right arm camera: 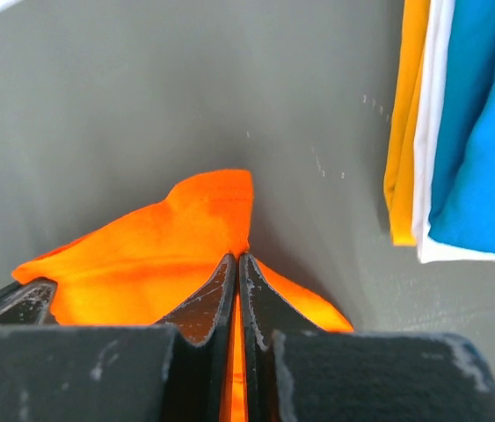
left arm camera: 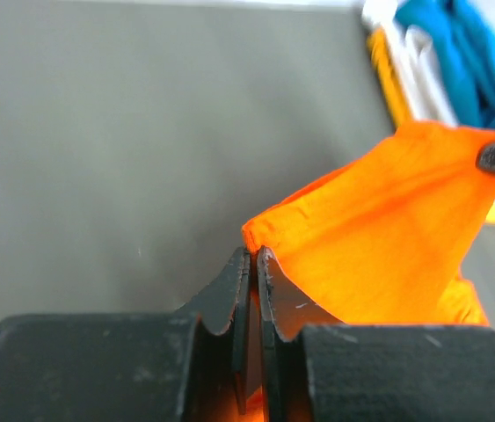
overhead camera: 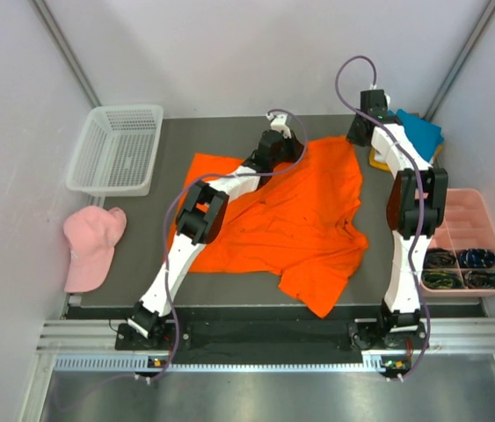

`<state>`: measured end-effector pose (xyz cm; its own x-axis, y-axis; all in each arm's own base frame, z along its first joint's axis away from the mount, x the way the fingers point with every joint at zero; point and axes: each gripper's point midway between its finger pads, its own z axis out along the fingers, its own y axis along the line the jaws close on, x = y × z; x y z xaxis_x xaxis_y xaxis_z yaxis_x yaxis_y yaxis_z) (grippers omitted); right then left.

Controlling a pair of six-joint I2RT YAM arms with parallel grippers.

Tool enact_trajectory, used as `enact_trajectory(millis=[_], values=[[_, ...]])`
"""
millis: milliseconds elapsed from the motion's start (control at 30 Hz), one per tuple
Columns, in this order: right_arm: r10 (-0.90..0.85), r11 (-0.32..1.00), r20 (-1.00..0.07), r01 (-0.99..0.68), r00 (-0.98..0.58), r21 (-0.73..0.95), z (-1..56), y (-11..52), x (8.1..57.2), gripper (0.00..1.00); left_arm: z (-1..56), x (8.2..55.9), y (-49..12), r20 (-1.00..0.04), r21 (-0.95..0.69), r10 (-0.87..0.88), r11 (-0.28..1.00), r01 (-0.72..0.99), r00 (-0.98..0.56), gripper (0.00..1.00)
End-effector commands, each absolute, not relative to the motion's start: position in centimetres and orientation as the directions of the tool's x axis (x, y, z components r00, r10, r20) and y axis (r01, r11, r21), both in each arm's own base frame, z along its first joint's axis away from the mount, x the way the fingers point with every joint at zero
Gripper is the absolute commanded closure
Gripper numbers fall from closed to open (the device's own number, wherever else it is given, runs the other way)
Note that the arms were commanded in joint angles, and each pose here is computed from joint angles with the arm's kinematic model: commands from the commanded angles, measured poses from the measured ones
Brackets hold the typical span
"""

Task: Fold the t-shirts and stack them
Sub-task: Flatten out the tshirt

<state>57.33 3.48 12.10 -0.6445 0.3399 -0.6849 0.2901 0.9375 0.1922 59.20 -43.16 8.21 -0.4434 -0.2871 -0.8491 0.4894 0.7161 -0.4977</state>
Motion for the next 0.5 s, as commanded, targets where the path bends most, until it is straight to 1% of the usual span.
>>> enact_trajectory(millis=[0,200,467], values=[[0.333,0.937,-0.749,0.288,-0.573,0.197,14.5,2.0,59.7,1.00,12.9,61.9,-42.7,-0.881,-0.473,-0.384,0.714,0.517,-0.276,0.96],[0.333,0.937,-0.745,0.293,-0.577,0.192,14.0,1.9,60.5,1.00,13.0,63.1,-42.2,-0.890,-0.455,-0.395,0.733,0.505,-0.228,0.97],[0.348,0.926,-0.769,0.327,-0.536,0.191,14.9,0.8,61.6,1.00,12.0,64.8,-40.9,-0.884,-0.465,-0.421,0.745,0.478,-0.204,0.98]])
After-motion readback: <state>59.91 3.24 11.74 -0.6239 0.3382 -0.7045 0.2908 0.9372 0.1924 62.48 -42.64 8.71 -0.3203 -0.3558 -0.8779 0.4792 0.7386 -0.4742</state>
